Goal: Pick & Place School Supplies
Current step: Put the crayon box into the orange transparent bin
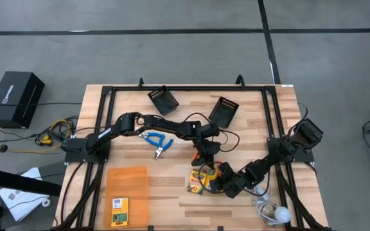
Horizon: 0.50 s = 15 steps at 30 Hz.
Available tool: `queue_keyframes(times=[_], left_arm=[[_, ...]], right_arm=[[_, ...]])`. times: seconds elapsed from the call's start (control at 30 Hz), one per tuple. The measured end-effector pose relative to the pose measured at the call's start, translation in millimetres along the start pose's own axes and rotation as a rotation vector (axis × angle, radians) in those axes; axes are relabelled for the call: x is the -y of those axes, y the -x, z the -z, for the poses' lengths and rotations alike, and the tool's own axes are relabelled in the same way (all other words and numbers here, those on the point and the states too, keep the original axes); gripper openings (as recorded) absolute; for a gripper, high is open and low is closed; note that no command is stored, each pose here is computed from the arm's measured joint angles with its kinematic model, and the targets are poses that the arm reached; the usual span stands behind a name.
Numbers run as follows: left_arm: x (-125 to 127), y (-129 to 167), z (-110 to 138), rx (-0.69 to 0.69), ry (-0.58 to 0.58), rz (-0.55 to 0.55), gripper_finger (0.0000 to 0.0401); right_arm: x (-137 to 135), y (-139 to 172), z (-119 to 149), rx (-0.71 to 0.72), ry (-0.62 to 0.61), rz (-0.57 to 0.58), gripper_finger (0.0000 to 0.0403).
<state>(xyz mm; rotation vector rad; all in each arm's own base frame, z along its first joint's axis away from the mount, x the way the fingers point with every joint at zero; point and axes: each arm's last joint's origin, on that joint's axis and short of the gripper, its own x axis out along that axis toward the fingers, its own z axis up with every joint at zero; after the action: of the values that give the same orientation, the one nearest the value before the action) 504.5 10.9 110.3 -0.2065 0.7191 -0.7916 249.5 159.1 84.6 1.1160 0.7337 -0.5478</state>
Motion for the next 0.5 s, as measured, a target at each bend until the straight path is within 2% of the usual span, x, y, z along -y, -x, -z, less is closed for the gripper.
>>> queue_keyframes(times=[0.33,0.5], left_arm=[[1.1,1.0,-2.8,0.008,0.030,0.000,0.0002],[5.9,18.8,-18.6,0.040,0.015,-0.021,0.0003]], right_arm=[[0.0,0.0,-0.1,0.000,0.001,0.000,0.0000],[0.1,0.0,-0.2,0.004,-0.004,0.001,0.0000]])
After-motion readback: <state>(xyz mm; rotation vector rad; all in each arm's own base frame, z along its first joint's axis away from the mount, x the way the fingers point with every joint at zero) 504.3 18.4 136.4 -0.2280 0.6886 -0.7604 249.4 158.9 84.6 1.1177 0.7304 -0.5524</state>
